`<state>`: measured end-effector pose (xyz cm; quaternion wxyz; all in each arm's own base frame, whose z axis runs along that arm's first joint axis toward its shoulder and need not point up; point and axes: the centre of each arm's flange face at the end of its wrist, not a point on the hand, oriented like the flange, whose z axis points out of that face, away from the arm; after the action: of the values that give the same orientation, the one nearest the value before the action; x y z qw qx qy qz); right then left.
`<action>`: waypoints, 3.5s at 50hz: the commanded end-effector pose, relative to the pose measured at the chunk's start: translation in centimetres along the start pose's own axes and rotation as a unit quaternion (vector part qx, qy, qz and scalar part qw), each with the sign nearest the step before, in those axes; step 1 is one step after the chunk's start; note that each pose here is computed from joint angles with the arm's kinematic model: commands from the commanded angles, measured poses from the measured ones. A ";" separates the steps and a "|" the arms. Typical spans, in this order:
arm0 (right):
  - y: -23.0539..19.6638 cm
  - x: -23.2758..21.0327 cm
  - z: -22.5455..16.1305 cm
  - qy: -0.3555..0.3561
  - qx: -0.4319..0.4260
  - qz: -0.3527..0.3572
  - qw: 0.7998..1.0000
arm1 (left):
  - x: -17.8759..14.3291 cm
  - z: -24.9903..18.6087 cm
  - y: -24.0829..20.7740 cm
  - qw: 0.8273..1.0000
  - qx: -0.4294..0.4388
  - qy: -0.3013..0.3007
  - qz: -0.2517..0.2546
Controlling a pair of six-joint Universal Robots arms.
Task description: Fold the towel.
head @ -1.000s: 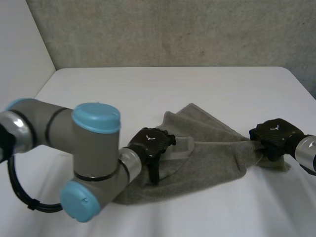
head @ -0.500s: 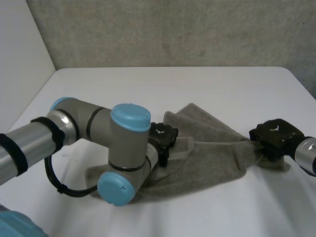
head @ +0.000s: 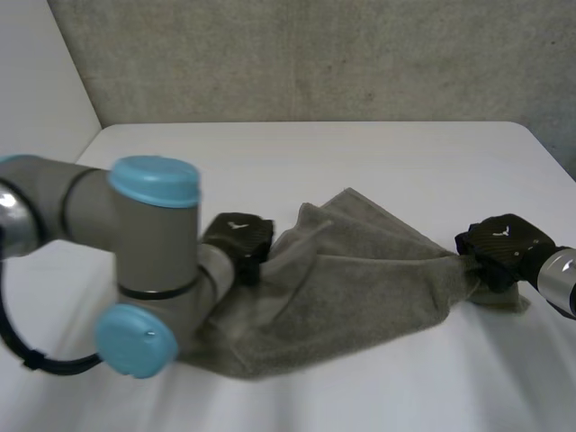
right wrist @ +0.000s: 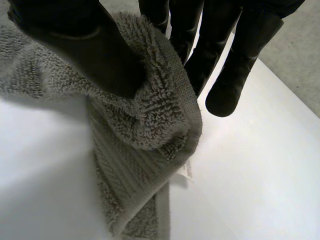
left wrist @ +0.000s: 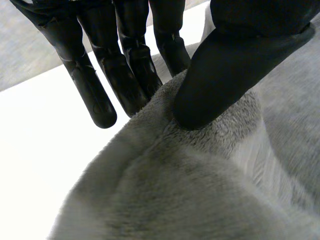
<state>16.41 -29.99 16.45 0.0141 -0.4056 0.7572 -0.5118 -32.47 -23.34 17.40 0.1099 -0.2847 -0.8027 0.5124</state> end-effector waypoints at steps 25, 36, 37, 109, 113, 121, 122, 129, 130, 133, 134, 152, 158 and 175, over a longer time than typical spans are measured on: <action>-1.6 -3.9 -1.6 -0.042 0.021 -0.022 0.999 | -7.7 -1.3 1.9 0.999 -0.024 -0.018 -0.011; -1.6 -3.6 -1.5 -0.038 0.022 -0.021 0.999 | -6.8 0.6 -1.2 1.000 0.028 -0.008 0.008; -1.6 -3.6 -1.5 -0.038 0.022 -0.021 0.999 | -6.8 0.6 -1.2 1.000 0.028 -0.008 0.008; -1.6 -3.1 -0.7 -0.031 0.028 -0.029 0.999 | -4.1 9.5 1.3 0.994 -0.026 -0.004 0.106; -1.7 -2.9 -0.2 -0.029 0.030 -0.031 0.999 | -3.8 9.1 1.0 0.994 -0.022 -0.002 0.107; -3.9 -3.4 1.4 -0.035 0.057 -0.057 0.996 | -3.7 9.1 0.0 0.994 -0.003 -0.001 0.113; -4.3 -3.3 1.8 -0.031 0.062 -0.060 0.996 | -3.7 9.2 -0.3 0.994 0.004 -0.004 0.112; -8.3 -1.7 3.3 0.017 0.110 -0.074 0.991 | -4.7 9.7 -4.6 0.990 0.082 -0.031 0.111; -8.3 -1.7 3.3 0.017 0.110 -0.074 0.991 | -4.7 9.7 -4.6 0.990 0.082 -0.031 0.111; -10.5 -0.5 4.2 0.043 0.139 -0.068 0.987 | -5.3 9.6 -7.5 0.983 0.138 -0.048 0.110; -11.7 0.2 4.6 0.059 0.156 -0.068 0.984 | -5.8 9.5 -9.2 0.978 0.171 -0.061 0.108; -24.2 7.7 0.7 0.251 0.380 -0.002 0.890 | -14.4 2.7 -22.1 0.881 0.426 -0.196 -0.065; -20.6 3.4 2.2 0.099 0.290 -0.013 0.952 | -15.1 3.6 -16.3 0.937 0.286 -0.181 -0.090; -5.1 -6.1 5.0 -0.058 0.056 -0.069 0.994 | -11.2 2.6 0.1 0.986 0.073 -0.119 -0.086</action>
<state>26.65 -33.20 21.05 0.0398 -0.4643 0.6610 -0.5881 -25.64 -35.32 22.17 0.0814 -0.1201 -0.7656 0.6268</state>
